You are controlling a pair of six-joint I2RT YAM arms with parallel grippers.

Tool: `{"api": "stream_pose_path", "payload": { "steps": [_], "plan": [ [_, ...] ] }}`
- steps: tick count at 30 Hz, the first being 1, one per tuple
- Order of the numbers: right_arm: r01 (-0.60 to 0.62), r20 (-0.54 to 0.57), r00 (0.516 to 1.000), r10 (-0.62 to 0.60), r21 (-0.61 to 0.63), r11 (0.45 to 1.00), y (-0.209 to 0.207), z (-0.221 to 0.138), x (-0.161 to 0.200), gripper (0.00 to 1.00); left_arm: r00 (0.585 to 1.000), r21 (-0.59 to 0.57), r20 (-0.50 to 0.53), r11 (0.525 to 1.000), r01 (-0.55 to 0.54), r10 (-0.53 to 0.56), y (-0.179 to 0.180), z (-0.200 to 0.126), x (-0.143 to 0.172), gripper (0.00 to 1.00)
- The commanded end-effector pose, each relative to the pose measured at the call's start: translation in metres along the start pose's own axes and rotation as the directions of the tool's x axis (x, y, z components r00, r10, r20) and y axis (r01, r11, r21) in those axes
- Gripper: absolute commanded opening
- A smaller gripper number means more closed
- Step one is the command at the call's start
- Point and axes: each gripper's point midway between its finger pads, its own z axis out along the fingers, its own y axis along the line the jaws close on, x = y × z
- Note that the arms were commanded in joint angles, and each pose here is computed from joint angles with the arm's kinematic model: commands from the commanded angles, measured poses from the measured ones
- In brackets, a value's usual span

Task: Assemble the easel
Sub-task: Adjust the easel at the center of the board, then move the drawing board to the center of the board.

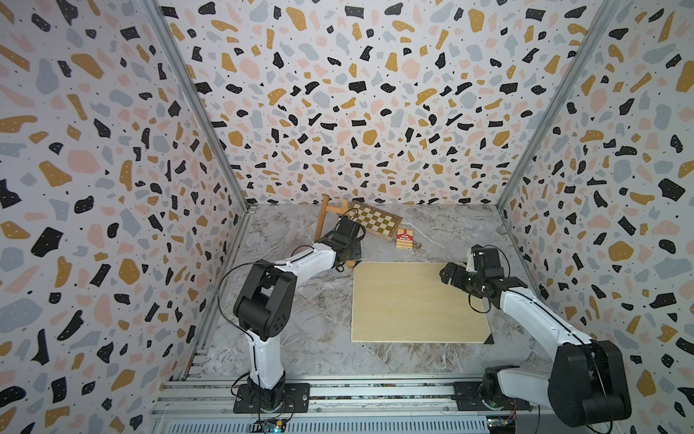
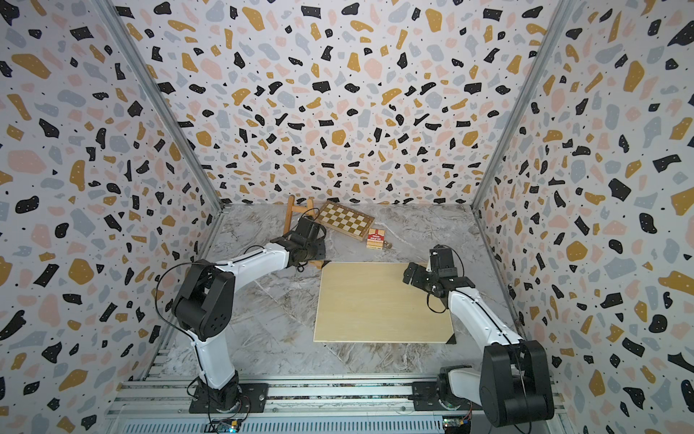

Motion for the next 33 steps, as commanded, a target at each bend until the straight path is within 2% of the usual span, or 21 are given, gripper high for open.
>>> {"api": "stream_pose_path", "payload": {
  "steps": [1, 5, 7, 12, 15, 21, 33],
  "plan": [
    [-0.044, 0.032, 0.999, 0.043, 0.031, 0.999, -0.024, -0.002, -0.013, 1.0, 0.999, 0.094, -0.005, 0.994, 0.055, -0.054, -0.013, -0.014, -0.002, 0.58],
    [-0.142, 0.005, 0.99, 0.142, 0.041, 0.989, -0.062, 0.008, -0.009, 1.0, 0.993, 0.192, -0.047, 0.975, 0.113, -0.106, -0.02, -0.045, 0.021, 0.64],
    [-0.175, -0.011, 0.984, 0.176, 0.055, 0.983, -0.077, 0.012, -0.007, 1.0, 0.988, 0.193, -0.089, 0.972, 0.138, -0.122, -0.016, -0.059, 0.043, 0.65],
    [-0.187, -0.038, 0.981, 0.19, 0.063, 0.98, -0.086, 0.018, 0.002, 1.0, 0.974, 0.221, -0.175, 0.959, 0.179, -0.141, -0.015, -0.09, 0.09, 0.7],
    [-0.204, -0.059, 0.976, 0.208, 0.065, 0.977, -0.089, 0.02, 0.008, 1.0, 0.968, 0.197, -0.203, 0.962, 0.188, -0.148, -0.013, -0.102, 0.116, 0.73],
    [-0.222, -0.097, 0.968, 0.232, 0.099, 0.97, -0.097, 0.023, 0.02, 1.0, 0.935, 0.195, -0.31, 0.951, 0.238, -0.17, -0.018, -0.098, 0.163, 0.76],
    [-0.225, -0.173, 0.955, 0.243, 0.118, 0.967, -0.101, 0.02, 0.051, 1.0, 0.887, 0.192, -0.431, 0.943, 0.271, -0.167, -0.042, -0.076, 0.215, 0.77]
  ]
}}
